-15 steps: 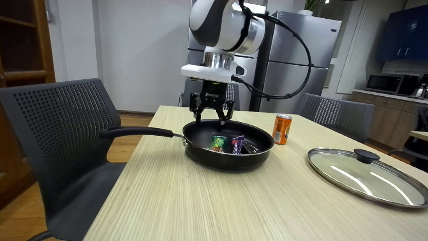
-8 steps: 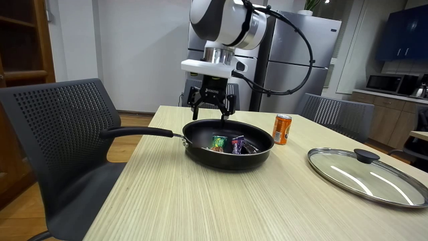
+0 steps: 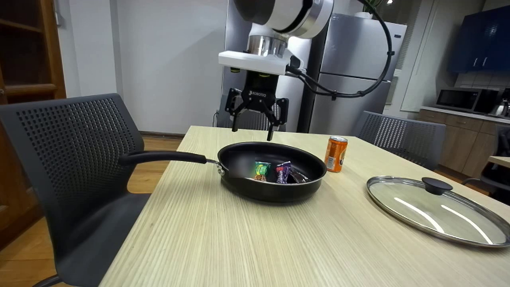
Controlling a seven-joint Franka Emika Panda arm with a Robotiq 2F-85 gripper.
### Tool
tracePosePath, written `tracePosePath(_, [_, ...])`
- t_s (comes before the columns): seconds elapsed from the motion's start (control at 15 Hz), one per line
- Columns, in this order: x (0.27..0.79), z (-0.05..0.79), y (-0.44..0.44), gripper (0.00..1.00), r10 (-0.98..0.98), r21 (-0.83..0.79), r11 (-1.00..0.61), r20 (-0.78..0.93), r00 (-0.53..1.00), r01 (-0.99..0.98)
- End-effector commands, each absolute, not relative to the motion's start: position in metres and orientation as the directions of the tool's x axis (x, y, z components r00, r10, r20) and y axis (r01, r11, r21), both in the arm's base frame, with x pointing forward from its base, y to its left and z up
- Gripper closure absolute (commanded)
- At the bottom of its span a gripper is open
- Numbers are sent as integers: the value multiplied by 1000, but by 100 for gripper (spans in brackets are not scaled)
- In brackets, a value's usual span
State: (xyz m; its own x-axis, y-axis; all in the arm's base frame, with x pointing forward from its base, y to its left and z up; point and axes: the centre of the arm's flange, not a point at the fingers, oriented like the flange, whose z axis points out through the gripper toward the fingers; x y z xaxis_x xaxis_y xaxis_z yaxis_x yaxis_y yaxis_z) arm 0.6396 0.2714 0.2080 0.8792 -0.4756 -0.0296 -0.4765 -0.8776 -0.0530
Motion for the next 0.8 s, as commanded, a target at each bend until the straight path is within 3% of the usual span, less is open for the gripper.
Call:
tracePosePath(0.0, [594, 232, 253, 0, -482, -67, -874, -5, 876, -482])
tracePosePath(0.73, [553, 262, 194, 0, -479, -17, -878, 66, 876, -479])
